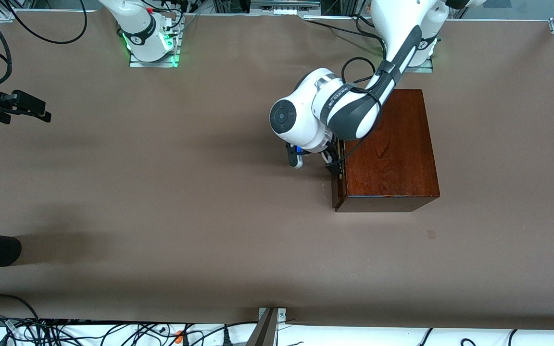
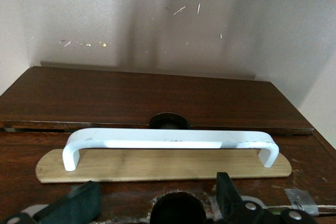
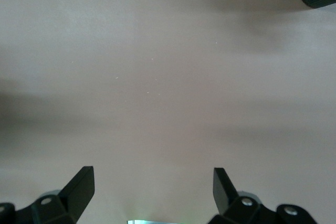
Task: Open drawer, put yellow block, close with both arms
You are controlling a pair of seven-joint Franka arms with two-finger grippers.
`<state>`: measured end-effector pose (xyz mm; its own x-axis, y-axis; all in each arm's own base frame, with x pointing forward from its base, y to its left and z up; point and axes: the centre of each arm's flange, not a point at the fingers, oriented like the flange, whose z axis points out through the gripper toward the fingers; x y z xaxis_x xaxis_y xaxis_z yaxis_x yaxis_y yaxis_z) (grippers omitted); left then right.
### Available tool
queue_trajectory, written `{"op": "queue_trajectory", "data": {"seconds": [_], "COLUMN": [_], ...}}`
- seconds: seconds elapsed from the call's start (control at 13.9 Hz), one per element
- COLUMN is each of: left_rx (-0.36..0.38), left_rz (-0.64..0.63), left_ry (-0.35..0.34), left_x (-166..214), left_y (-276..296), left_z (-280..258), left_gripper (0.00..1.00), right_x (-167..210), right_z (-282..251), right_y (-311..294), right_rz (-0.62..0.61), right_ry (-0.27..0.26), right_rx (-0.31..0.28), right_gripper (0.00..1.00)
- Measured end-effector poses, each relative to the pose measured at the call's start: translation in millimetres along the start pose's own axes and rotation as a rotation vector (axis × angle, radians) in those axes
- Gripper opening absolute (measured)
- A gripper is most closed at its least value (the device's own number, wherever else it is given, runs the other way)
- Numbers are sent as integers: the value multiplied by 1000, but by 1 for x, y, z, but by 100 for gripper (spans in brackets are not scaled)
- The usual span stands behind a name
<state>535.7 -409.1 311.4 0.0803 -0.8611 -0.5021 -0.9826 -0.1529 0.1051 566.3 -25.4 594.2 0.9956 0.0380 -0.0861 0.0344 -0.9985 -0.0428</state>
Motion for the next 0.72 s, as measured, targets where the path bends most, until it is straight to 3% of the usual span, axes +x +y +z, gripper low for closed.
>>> {"op": "queue_trajectory", "data": {"seconds": [0.22,0.36,0.72], "left_rx": [14,28,119], "left_rz": [0,-69,-421], "left_ry": [-13,5,179], "left_x": [1,4,17], "left_y": [2,5,44], "left_z": [-1,-7,-89], "left_gripper": [100,100,100], "right_x": [0,0,0], "right_z": [0,0,0], "right_y": [0,0,0], "right_rz": [0,0,0], "right_ry": [0,0,0], "right_rx": [0,0,0], "right_gripper": [100,100,100]}}
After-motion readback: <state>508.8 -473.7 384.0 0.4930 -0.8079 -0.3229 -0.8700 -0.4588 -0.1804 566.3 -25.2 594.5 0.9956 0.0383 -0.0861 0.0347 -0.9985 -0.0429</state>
